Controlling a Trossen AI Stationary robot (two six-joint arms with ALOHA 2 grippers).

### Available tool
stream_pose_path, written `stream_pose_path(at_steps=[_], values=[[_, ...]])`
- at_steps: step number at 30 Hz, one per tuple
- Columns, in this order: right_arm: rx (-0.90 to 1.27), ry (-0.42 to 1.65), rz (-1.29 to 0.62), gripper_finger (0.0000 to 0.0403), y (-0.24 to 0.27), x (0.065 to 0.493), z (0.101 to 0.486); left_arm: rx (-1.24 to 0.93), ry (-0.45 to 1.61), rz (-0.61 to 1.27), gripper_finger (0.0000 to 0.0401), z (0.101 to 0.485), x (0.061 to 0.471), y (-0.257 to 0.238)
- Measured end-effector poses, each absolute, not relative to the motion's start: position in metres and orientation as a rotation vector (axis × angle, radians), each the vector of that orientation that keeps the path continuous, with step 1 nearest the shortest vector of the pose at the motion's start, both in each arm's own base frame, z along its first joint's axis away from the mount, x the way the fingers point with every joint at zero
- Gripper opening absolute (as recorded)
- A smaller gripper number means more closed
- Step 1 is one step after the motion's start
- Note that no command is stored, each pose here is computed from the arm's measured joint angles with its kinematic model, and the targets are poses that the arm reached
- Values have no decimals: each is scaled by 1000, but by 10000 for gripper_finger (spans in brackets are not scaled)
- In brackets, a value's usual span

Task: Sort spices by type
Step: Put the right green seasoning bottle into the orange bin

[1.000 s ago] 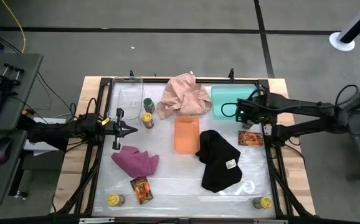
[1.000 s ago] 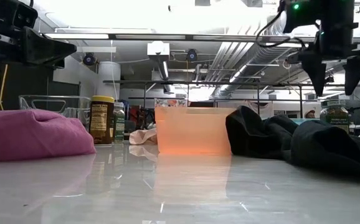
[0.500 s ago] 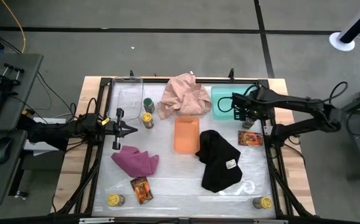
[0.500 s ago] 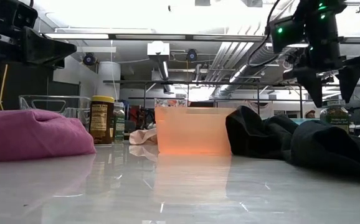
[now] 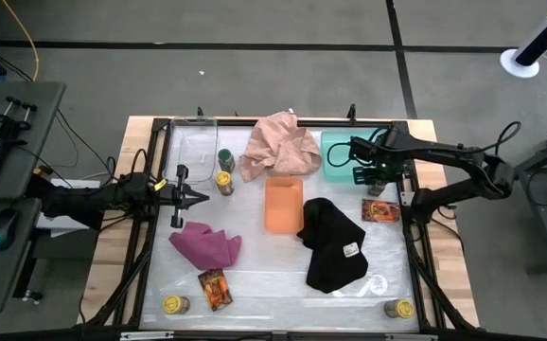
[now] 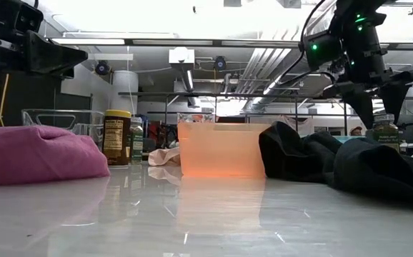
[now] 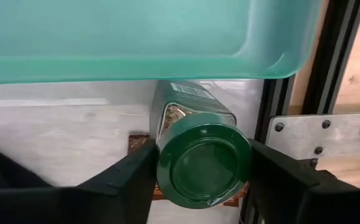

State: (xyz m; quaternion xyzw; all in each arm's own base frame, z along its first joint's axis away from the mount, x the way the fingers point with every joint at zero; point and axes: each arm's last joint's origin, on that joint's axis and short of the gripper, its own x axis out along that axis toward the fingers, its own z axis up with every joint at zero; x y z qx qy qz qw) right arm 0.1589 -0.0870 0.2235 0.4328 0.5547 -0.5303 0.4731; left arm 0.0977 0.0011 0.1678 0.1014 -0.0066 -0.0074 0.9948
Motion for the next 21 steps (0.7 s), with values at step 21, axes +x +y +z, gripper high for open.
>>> stream_pose_path(at_steps=[21], values=[[924, 963, -666, 202, -52, 227, 355, 203, -13, -15, 0, 168, 98, 1]])
